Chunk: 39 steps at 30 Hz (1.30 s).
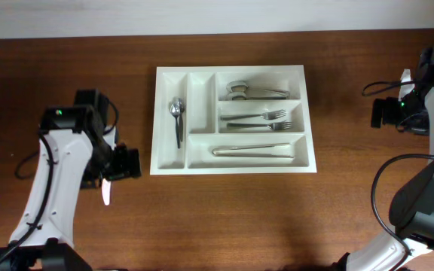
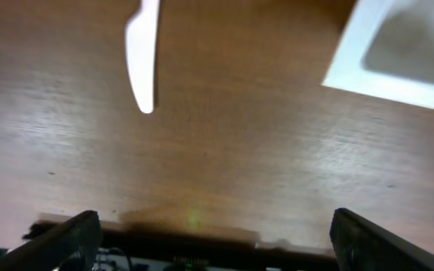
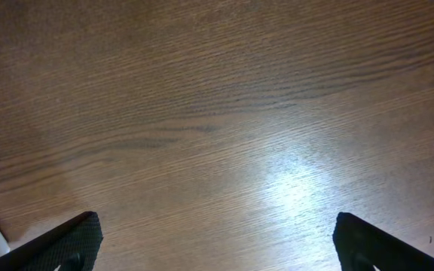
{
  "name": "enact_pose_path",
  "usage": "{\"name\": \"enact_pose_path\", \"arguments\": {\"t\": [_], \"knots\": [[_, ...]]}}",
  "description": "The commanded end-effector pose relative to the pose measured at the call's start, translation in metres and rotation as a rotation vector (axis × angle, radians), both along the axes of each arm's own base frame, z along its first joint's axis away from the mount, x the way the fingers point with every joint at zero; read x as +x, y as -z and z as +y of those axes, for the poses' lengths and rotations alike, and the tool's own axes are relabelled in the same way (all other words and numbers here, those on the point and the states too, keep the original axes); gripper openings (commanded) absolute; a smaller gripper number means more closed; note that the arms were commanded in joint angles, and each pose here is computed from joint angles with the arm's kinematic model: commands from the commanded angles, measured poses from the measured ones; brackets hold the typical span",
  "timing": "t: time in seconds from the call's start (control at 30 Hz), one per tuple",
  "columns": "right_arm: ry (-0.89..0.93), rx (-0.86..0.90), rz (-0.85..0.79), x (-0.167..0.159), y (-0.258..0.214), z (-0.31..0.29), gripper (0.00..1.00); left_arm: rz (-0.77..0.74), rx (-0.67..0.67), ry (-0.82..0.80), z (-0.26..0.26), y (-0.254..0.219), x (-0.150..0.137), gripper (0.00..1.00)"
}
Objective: Pack container
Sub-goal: 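Release the spoon and move the left gripper toward the white knife, then lower the left gripper and grasp the white plastic knife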
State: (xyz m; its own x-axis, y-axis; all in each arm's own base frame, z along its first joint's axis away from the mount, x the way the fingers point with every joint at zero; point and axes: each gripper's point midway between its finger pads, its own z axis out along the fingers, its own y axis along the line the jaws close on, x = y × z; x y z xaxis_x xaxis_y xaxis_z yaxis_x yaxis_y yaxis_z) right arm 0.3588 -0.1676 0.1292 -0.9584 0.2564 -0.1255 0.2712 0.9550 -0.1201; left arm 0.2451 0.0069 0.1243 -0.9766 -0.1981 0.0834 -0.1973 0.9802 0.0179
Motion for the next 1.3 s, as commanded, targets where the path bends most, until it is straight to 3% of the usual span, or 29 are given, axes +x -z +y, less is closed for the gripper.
{"name": "enact_pose_path", "arguments": {"t": [0.0, 0.17, 0.43, 0.63, 0.9, 1.27], "knots": [[-0.001, -0.006, -0.004, 0.0, -0.003, 0.001, 0.99, 0.041, -0.015, -0.014, -0.002, 0.022, -0.015, 0.99], [-0.001, -0.006, -0.004, 0.0, -0.003, 0.001, 0.99, 0.055, -0.015, -0.014, -0.002, 0.05, -0.023, 0.99], [-0.001, -0.006, -0.004, 0.0, -0.003, 0.001, 0.99, -0.069, -0.07, -0.063, 0.01, 0.054, 0.006, 0.99], [-0.001, -0.006, -0.004, 0.0, -0.003, 0.001, 0.99, -0.063, -0.046, -0.034, 0.057, 0.062, 0.01, 0.99], [-0.001, -0.006, -0.004, 0.0, -0.003, 0.001, 0.99, -0.043, 0.085, 0.05, 0.094, 0.072, 0.057, 0.99], [-0.001, -0.006, -0.004, 0.0, -0.003, 0.001, 0.99, 0.053, 0.043, 0.216, 0.082, 0.122, 0.084, 0.99]]}}
